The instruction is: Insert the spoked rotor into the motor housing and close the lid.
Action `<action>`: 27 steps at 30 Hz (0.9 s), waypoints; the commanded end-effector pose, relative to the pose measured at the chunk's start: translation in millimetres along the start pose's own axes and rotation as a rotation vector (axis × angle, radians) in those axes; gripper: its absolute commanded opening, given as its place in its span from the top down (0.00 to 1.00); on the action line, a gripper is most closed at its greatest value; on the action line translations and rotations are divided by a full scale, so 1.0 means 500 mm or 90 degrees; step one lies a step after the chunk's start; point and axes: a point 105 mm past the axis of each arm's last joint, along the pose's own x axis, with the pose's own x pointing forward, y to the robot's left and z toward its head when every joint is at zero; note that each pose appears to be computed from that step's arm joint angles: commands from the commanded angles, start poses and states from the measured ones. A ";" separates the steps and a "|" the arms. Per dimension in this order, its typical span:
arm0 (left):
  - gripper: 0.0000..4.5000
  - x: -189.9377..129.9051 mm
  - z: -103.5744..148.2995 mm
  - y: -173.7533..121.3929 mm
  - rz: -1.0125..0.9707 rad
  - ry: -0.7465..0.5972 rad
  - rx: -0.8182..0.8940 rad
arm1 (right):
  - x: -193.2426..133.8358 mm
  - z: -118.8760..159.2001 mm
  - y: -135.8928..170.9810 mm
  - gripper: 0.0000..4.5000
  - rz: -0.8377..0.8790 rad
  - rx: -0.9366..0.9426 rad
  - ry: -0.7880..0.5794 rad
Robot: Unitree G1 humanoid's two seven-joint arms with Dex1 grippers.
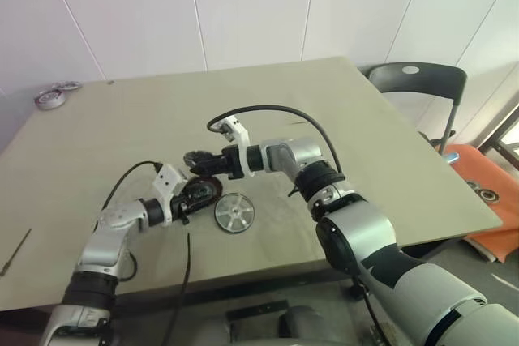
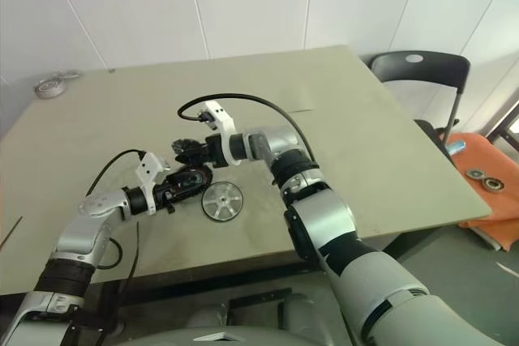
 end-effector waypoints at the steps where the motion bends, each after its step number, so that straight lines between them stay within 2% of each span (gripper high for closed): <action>1: 0.50 -0.013 -0.079 0.005 0.019 0.111 -0.043 | 0.000 0.025 0.007 0.62 0.003 -0.024 -0.022; 13: 0.50 -0.011 -0.062 0.009 0.029 0.081 -0.048 | 0.005 0.052 0.007 0.62 -0.018 -0.018 -0.062; 17: 0.50 -0.011 -0.060 0.008 0.029 0.076 -0.049 | 0.010 0.064 -0.010 0.62 -0.070 -0.008 -0.094; 27: 0.50 -0.014 -0.056 0.007 0.029 0.063 -0.051 | 0.004 0.047 -0.059 0.62 -0.176 -0.018 -0.096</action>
